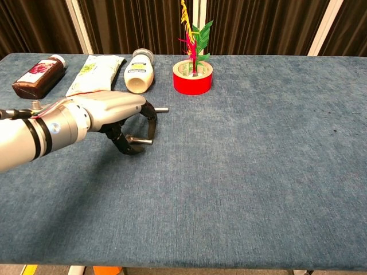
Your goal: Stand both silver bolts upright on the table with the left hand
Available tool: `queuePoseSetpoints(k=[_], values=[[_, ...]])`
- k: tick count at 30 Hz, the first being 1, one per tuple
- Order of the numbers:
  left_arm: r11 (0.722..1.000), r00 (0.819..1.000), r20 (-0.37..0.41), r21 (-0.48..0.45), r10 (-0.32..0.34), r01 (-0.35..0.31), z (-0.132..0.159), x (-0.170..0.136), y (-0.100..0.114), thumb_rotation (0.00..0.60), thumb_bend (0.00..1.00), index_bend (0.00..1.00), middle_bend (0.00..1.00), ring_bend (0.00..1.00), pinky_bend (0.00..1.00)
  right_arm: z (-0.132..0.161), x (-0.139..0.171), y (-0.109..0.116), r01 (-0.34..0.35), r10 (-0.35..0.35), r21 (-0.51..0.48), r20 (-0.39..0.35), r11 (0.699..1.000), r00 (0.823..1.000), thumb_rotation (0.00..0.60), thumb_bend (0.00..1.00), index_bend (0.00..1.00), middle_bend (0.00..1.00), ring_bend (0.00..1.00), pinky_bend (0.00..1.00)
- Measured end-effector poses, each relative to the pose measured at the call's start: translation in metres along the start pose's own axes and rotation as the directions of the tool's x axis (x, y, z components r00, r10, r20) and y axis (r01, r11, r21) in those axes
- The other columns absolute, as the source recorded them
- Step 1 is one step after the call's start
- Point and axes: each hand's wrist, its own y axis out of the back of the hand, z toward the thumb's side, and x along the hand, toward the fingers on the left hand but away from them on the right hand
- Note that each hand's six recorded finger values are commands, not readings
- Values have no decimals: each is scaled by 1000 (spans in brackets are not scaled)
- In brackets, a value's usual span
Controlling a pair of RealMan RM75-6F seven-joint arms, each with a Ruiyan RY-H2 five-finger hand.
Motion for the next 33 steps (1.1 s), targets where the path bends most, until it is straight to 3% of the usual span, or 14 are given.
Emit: queuePoseSetpoints(k=[25,33], values=[[998,998,-28,28,63,-62,2,11,-7,600,338,503,174,24,0,0,2,0,-3,3,-1,6,1000,1000,600,230,60,148,0,0],[997,997,-28,18,71,-70,4,10,-6,600,379,527,181,24,0,1,4,1,1,-1,0,5,1000,1000,600,229,60,148,0,0]])
